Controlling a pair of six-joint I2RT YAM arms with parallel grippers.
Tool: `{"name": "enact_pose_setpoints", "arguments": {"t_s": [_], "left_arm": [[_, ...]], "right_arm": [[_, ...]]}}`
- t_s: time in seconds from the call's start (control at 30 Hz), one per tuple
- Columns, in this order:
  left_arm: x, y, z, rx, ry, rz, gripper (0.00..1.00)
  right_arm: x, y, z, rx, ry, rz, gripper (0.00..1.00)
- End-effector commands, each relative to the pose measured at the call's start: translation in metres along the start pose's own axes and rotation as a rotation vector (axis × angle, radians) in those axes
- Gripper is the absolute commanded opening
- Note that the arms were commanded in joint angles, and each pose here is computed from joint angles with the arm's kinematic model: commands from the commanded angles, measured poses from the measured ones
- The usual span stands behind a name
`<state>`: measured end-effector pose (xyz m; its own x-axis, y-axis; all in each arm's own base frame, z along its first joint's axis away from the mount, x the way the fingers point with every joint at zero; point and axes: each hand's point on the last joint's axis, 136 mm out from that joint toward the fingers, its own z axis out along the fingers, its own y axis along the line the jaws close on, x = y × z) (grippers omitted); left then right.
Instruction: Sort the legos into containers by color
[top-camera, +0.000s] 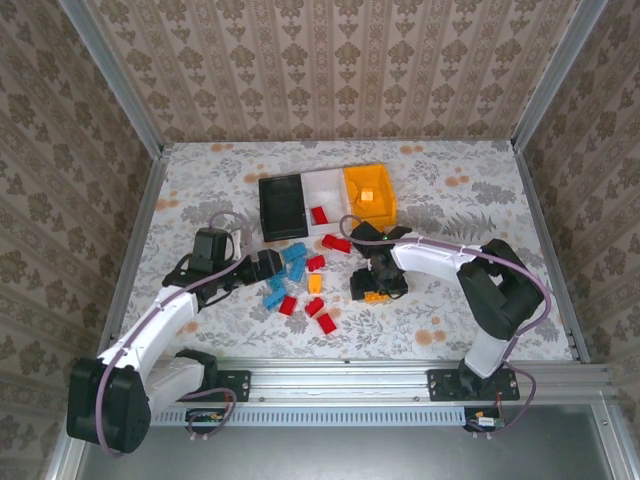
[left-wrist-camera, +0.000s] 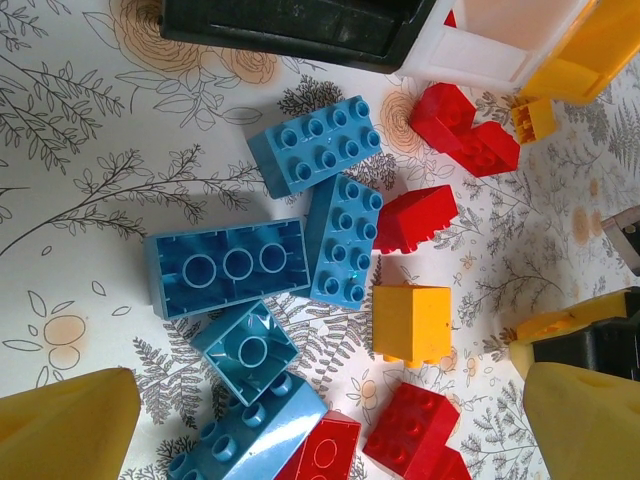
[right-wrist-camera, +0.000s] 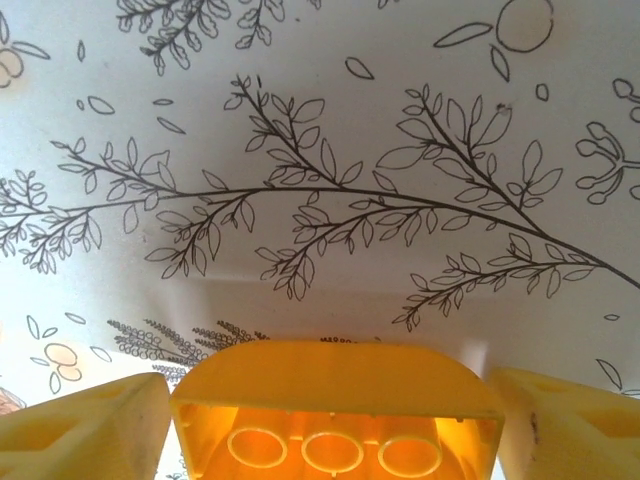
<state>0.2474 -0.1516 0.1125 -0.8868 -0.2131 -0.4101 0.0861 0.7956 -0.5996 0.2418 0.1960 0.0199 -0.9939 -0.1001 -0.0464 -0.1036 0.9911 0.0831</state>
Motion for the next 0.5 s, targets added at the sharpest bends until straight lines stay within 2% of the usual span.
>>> {"name": "enact_pose_setpoints", "arguments": {"t_s": [0.0, 0.27, 0.47], "left_arm": [[0.0, 0.0, 0.0, -0.005, 0.003, -0.008, 1.0], [0.0, 0.001, 0.0, -0.013, 0.001, -0.007, 1.0], [0.001, 0.001, -0.001, -0.012, 0.0, -0.006, 1.0]], "right_arm": [[0.002, -0.007, 0.007, 0.044, 0.008, 0.008, 0.76], [0.0, -0.01, 0.001, 0.061, -0.011, 0.013, 0.56], [-0.003, -0.014, -0.016, 0.072, -0.046, 0.017, 0.55]]}}
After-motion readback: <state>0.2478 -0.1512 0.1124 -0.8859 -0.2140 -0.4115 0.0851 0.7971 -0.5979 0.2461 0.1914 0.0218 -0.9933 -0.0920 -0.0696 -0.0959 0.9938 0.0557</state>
